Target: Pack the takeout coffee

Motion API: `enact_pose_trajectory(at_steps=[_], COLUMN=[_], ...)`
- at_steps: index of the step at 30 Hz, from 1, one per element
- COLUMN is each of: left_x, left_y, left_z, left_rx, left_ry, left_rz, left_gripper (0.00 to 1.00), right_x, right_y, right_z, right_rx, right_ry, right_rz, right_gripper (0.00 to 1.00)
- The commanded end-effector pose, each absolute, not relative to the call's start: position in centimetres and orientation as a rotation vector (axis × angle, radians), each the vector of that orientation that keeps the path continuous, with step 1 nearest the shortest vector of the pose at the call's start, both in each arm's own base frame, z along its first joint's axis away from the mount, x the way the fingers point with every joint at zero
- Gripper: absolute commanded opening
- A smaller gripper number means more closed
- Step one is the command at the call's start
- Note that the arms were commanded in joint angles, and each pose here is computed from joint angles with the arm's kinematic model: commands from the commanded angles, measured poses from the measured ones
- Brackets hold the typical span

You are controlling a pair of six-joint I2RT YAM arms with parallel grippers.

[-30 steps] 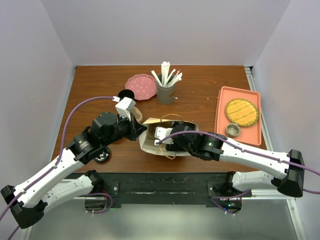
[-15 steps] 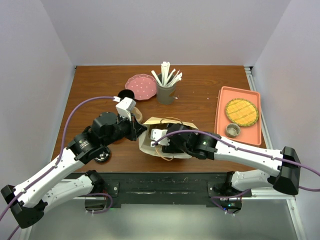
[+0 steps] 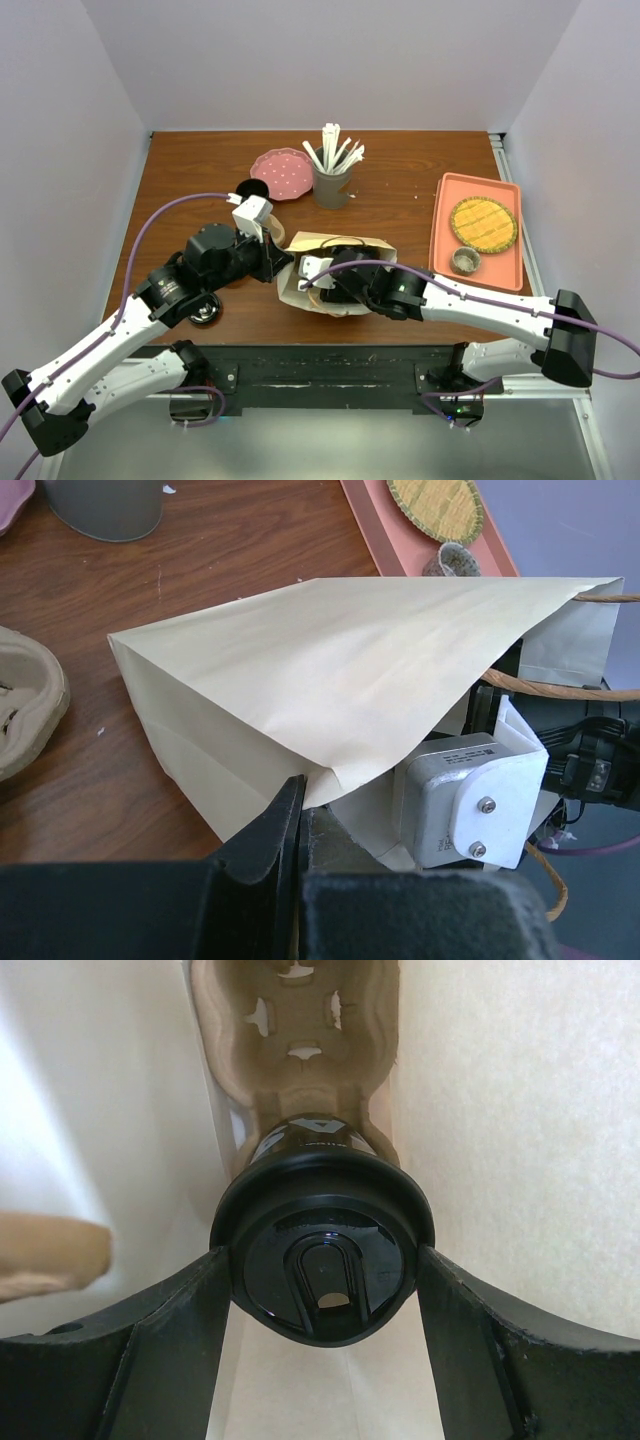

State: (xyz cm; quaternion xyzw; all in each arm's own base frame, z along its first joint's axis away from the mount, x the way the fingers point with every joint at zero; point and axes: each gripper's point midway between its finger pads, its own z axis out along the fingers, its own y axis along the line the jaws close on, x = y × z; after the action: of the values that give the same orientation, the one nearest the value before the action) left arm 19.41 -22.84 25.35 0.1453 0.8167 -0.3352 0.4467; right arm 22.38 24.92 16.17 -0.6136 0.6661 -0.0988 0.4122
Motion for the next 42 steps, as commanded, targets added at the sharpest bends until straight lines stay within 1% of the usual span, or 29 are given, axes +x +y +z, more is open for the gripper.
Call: enact_pose_trajectory(at_steps=[1,10,20,35,42], left_x=[18.8,18.8,18.8,18.0,18.4], left_y=[-23.1,-23.0,-23.2,-24.0,-24.2], left_z=[27.1,26.6,27.2,25.8,25.8], left_rx=[0.391,0.382,0.381,0.444,0.466], left_ry=[1.986,1.989,1.958,1.922,1.915], left_rz=[-0.867,-0.863,-0.887,-0.943,-0.921], left_gripper=[0.0,0.0,0.0,0.0,0.0], right_x=[23.1,23.2,22.8,22.7,23.1], right_y=[24.1,22.4,21.8,22.6,22.8], right_z=[17.4,18.2,16.8,16.0,15.8], right_rx=[-1.478,-1.469,-1.506,-1.463,-1.45], right_ry=[1.663,1.668,1.707,1.734,1.744], right_rz=[-0.284,-0.311,-0.299,-0.209,-0.2], right_gripper=[0.23,0.23,0.24,0.24,0.24])
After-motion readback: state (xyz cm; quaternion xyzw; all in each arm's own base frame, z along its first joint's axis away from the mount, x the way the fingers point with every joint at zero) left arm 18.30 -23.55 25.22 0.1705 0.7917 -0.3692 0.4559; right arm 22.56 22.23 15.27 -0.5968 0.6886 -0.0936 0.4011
